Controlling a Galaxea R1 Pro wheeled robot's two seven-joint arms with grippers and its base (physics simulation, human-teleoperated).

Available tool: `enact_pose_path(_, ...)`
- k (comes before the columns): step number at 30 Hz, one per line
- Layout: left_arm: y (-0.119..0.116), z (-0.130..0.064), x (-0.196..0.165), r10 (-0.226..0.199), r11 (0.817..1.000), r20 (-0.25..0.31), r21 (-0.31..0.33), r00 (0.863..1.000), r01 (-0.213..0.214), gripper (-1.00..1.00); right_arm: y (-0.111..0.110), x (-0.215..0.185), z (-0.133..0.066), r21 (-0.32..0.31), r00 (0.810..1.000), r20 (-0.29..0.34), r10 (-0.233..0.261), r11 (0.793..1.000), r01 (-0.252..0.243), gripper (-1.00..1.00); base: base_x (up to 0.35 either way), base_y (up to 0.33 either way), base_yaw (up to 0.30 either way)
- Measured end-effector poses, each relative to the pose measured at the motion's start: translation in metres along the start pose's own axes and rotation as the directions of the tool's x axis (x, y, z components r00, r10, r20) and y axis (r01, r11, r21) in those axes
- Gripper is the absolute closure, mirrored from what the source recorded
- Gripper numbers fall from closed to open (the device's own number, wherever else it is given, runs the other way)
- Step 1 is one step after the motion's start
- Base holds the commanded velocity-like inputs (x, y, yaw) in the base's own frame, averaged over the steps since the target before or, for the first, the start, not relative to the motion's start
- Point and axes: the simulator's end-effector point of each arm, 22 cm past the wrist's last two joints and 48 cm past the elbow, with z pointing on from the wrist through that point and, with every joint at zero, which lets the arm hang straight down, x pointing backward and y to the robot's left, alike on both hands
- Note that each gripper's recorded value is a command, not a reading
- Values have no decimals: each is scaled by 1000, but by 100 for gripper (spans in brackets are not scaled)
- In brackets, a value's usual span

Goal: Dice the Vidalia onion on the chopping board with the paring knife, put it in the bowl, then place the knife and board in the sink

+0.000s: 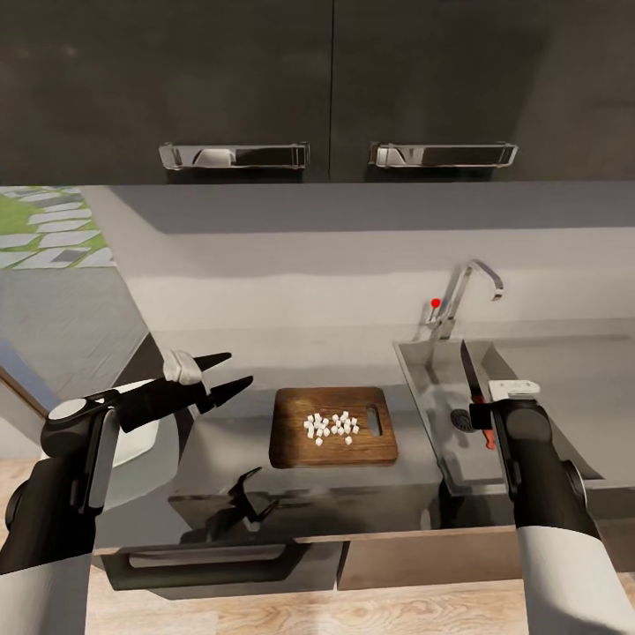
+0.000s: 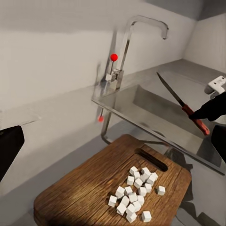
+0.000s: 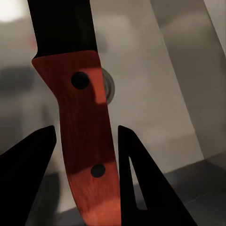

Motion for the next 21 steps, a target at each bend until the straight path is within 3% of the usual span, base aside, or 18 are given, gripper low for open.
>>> enact_pose_path(5,0,0,0,0,1000,0,0,1000,0,-100,0,1,0,2,1000,-4,0,1000,0,100,8,0,0)
enact_pose_path(13,0,0,0,0,1000,0,2,1000,0,-100,-20,10,4,21,998,-26,60,998,-59,100,0,0,0)
enact_pose_path(21,0,0,0,0,1000,1,0,1000,0,-100,-18,22,11,16,996,-58,61,998,-60,100,28,-8,0)
